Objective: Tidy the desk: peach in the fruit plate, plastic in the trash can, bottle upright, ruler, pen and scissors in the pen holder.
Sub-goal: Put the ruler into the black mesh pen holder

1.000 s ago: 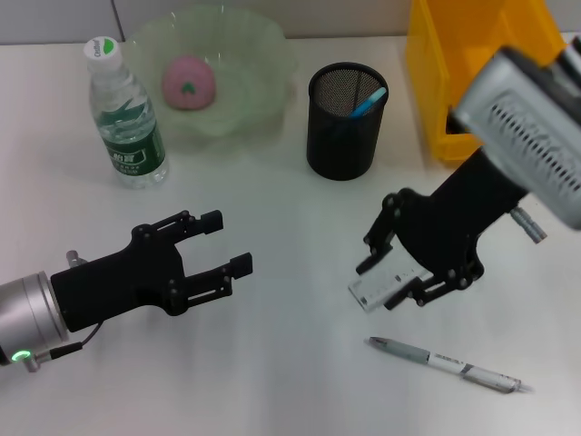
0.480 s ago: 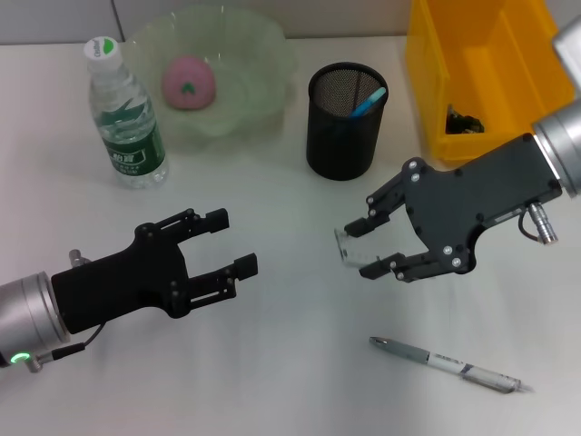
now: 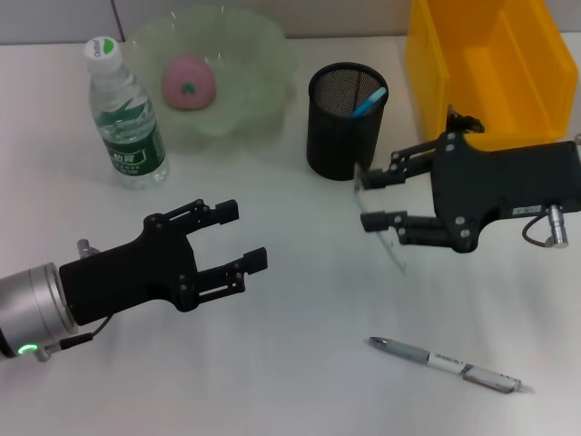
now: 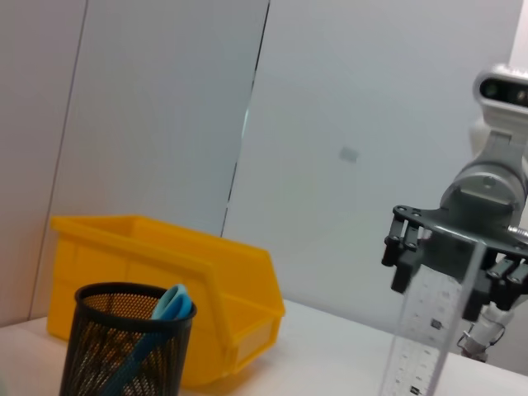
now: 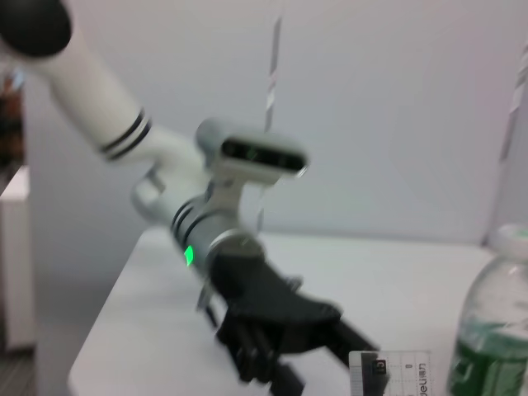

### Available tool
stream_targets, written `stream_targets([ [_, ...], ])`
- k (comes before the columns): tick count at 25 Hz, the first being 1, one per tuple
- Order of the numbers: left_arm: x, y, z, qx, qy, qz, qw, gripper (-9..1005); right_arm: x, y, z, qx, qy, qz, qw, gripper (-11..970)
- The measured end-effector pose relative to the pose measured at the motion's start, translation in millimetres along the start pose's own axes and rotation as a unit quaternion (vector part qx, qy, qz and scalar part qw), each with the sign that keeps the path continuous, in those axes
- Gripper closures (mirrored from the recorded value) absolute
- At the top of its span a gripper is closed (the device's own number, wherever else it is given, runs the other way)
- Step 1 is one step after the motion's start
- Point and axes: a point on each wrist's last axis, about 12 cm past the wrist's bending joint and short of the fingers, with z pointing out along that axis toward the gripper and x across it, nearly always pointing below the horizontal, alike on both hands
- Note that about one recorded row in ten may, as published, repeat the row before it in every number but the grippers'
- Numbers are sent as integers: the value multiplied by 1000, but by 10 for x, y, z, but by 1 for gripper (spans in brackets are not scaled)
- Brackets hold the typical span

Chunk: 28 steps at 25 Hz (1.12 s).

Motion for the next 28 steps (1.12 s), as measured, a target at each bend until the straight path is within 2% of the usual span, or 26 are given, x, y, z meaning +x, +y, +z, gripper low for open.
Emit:
stream_targets([
  [6, -25, -2, 47, 11, -3, 2, 1000, 227, 91, 111, -85, 45, -61, 16, 997, 578],
  [10, -33, -6, 57, 15, -4, 2, 1000, 226, 163, 193, -99, 67, -86, -1, 994, 578],
  [19, -38, -13, 55, 17, -8, -3, 1000, 226, 218, 234, -71, 80, -86, -97, 988, 578],
  [28, -2, -51, 47, 16, -13, -20, 1000, 226, 245, 296, -76, 84, -78, -210, 971, 579],
])
